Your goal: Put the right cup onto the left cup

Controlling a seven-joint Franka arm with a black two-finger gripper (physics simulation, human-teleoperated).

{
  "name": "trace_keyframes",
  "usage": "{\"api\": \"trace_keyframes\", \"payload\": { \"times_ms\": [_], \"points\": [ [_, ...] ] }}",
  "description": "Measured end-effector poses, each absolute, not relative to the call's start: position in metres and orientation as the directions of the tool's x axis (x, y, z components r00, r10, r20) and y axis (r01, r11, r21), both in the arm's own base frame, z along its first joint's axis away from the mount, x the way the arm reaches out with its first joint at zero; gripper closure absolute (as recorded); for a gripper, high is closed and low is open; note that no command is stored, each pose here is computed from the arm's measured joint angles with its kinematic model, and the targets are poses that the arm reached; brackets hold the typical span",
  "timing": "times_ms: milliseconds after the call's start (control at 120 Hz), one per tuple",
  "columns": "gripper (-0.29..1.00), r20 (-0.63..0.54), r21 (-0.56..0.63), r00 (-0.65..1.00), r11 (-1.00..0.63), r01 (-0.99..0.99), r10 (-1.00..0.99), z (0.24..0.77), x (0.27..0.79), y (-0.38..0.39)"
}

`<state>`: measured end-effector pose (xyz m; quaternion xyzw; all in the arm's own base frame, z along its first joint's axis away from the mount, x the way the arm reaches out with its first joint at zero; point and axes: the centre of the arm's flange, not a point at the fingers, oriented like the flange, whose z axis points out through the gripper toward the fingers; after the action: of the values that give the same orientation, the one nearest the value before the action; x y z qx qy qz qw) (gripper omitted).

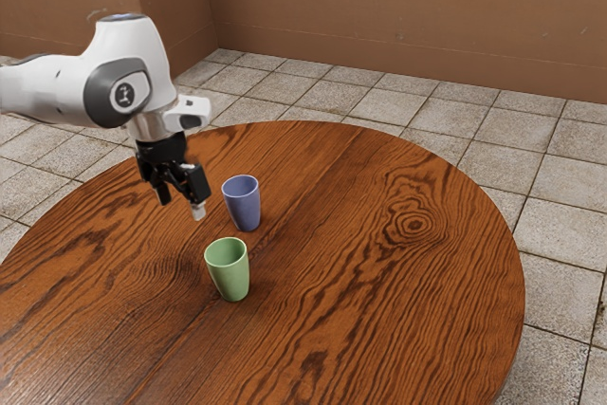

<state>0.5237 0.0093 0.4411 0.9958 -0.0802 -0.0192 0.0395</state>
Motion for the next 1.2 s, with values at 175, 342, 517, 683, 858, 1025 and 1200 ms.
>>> {"api": "trace_keyframes", "payload": {
  "times_ms": [175, 342, 517, 683, 858, 1025, 1200],
  "points": [
    [0.00, -0.036, 0.066, 0.989, -0.988, -0.141, -0.143, 0.388, 0.542, 0.011],
    [0.00, -0.038, 0.056, 0.990, -0.989, -0.134, -0.136, 0.348, 0.554, 0.010],
    [0.00, -0.037, 0.049, 0.991, -0.991, -0.128, -0.130, 0.324, 0.560, 0.009],
    [0.25, -0.033, 0.046, 0.991, -0.991, -0.128, -0.129, 0.315, 0.562, 0.007],
    [0.59, -0.026, 0.046, 0.990, -0.990, -0.135, -0.136, 0.314, 0.564, 0.003],
    [0.71, -0.021, 0.045, 0.990, -0.989, -0.139, -0.140, 0.314, 0.564, 0.001],
    [0.76, -0.018, 0.044, 0.990, -0.989, -0.139, -0.140, 0.316, 0.564, 0.001]
  ]
}}
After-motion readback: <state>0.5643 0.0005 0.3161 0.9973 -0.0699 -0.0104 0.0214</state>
